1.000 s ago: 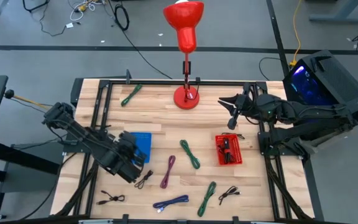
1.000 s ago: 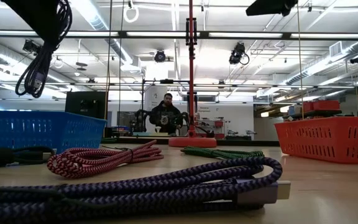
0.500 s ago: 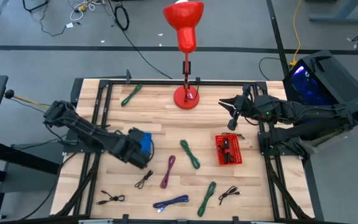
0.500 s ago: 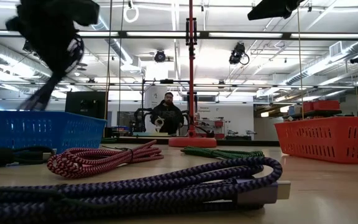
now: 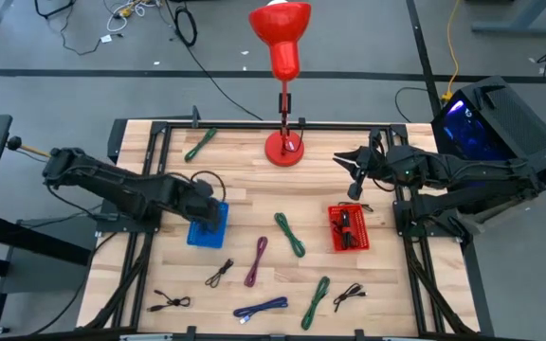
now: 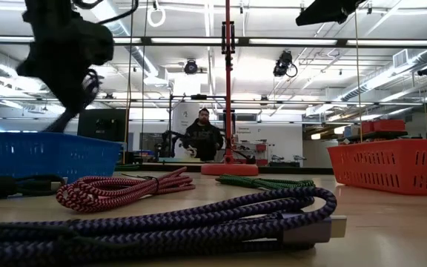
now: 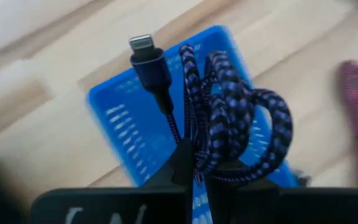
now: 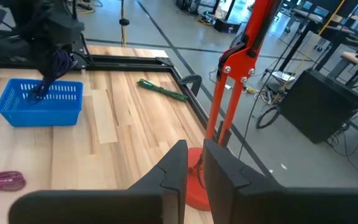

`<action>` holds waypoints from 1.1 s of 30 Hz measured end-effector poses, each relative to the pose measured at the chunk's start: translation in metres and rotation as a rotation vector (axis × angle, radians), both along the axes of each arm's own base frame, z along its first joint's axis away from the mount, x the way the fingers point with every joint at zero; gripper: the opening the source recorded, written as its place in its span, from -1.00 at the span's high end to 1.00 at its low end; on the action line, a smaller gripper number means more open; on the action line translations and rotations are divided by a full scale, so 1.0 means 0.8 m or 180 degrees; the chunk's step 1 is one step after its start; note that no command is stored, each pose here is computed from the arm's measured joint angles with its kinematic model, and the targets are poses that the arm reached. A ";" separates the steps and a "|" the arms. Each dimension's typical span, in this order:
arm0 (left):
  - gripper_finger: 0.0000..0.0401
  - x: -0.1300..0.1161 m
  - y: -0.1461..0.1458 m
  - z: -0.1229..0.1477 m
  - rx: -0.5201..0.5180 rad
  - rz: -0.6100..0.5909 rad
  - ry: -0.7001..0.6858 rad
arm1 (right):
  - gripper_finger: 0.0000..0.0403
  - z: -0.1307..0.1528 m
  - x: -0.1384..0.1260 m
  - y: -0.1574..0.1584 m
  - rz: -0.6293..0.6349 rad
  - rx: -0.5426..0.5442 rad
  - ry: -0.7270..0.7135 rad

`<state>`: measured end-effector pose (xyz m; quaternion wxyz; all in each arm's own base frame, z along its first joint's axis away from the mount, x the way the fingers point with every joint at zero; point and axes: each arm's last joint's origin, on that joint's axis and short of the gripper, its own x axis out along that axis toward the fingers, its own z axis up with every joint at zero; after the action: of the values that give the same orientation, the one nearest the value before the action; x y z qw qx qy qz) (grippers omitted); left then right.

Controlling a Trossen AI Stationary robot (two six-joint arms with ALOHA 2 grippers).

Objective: Pick & Place USB Port
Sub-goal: Put the blue and black charger cable into the blue bin

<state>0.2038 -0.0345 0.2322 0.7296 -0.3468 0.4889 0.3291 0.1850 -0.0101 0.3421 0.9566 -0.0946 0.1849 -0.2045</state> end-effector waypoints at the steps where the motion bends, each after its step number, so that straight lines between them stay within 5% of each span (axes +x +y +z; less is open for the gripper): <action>1: 0.91 -0.001 0.004 -0.002 -0.0010 0.0018 -0.0117 | 0.75 0.000 0.000 0.000 0.0001 -0.0002 0.0001; 17: 0.91 0.005 0.029 -0.039 -0.0579 0.0120 -0.0249 | 0.75 0.000 0.000 0.000 -0.0003 -0.0006 0.0016; 33: 0.91 0.015 0.032 -0.035 -0.0632 0.0305 -0.0552 | 0.75 -0.022 0.007 0.000 0.0032 -0.0111 -0.0034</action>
<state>0.2159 -0.0087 0.2040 0.7147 -0.4674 0.4370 0.2824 0.1903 -0.0101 0.3247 0.9568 -0.1112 0.1757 -0.2033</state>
